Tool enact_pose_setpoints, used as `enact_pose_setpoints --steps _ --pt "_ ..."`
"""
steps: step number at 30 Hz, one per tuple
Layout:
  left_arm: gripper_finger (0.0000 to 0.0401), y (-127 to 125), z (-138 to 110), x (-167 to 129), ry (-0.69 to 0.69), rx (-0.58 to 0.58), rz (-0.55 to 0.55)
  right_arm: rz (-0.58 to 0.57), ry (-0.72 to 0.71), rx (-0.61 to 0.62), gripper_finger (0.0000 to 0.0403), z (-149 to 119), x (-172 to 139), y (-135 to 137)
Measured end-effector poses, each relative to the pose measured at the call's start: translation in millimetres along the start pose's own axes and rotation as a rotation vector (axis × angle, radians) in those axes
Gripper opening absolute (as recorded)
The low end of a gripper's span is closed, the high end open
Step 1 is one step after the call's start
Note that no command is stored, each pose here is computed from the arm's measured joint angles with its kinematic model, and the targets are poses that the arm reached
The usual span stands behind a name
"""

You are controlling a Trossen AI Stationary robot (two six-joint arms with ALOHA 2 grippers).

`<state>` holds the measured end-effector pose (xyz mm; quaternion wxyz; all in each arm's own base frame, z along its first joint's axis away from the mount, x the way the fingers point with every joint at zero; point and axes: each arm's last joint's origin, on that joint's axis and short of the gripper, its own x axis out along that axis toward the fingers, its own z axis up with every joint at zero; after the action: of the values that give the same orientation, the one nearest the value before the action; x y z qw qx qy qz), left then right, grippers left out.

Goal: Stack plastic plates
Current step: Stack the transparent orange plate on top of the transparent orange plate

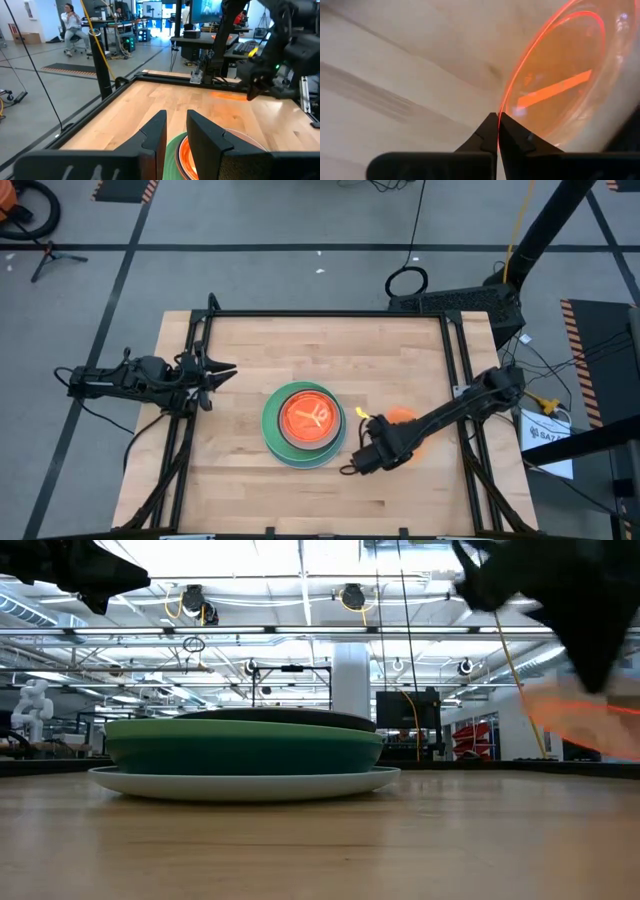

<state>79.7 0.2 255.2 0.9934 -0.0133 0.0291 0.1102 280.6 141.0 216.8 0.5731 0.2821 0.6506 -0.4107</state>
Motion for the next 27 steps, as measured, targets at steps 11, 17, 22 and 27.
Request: enact_pose_setpoints --steps 11,17,22,27 --pt "0.0083 0 0 0 0.000 0.002 0.000 0.250 -0.356 -0.278 0.0001 29 -68 20" --pt "0.0083 0 0 0 -0.001 0.002 0.000 0.459 -0.531 -0.476 0.0001 39 -92 42" --pt "0.0083 0 0 0 -0.001 0.002 0.001 0.504 -0.636 -0.634 0.0000 43 -112 45" --pt "0.0083 0 1 0 -0.008 -0.001 0.000 0.510 -0.741 -0.799 0.0000 45 -122 49"
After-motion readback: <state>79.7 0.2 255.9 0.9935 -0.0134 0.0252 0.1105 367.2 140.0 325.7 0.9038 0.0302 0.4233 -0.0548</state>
